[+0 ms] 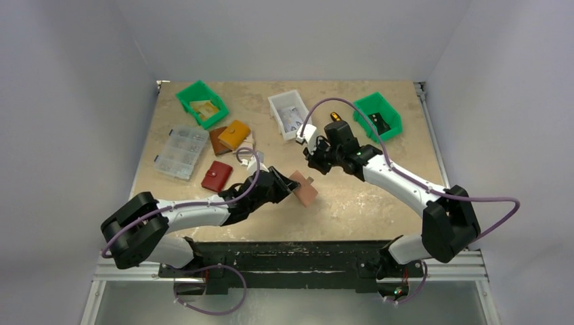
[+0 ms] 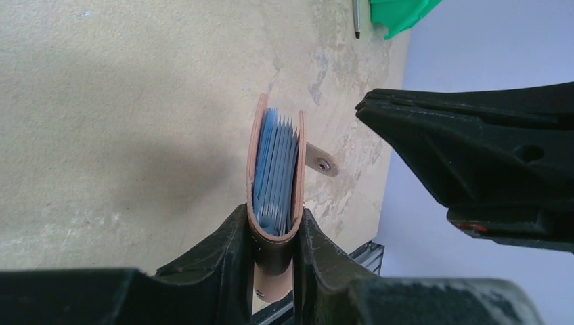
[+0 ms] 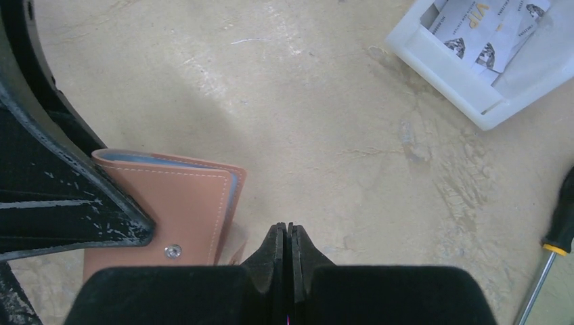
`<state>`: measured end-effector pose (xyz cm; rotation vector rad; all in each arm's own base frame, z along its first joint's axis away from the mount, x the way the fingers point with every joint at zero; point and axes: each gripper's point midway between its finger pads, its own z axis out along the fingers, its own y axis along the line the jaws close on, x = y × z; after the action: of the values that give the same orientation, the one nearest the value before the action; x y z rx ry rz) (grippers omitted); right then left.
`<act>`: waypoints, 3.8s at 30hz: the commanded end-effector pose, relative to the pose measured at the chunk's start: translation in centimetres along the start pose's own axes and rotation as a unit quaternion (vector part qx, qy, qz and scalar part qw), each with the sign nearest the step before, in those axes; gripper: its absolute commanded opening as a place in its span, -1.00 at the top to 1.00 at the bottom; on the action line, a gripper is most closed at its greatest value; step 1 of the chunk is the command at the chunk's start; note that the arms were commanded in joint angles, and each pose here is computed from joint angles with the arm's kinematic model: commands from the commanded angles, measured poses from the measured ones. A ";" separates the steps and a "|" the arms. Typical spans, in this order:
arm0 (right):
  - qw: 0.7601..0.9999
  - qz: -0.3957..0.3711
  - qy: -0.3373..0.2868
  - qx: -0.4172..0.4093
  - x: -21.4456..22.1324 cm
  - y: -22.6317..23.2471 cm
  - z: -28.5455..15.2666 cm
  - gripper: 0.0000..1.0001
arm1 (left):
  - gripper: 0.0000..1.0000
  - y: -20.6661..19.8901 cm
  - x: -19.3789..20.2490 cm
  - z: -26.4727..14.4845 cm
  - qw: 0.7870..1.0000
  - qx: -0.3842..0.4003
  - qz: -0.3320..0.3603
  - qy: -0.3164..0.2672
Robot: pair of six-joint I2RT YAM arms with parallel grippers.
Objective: Take the credit cards out of the card holder
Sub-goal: Open the card holder at the center of the board.
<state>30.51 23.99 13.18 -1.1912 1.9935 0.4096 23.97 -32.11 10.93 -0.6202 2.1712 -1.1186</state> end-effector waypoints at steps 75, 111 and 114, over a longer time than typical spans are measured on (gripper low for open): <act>0.986 0.066 0.019 -0.149 -1.0 3.5 -7.5 1.00 | -1.00 -3.4 -6.4 -10.2 0.956 0.120 0.257 -0.080; 0.970 0.178 0.025 -0.161 0.4 4.3 -7.0 1.00 | 0.59 -2.5 -1.3 -2.5 0.931 -0.046 0.358 -0.061; 0.969 0.181 0.026 -0.166 0.6 4.3 -6.9 1.00 | 1.00 -2.3 -1.1 -2.8 0.924 -0.036 0.377 -0.047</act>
<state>23.47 21.02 15.08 -1.0425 2.3336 0.8801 23.16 -31.67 13.55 0.1041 2.1046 -0.5755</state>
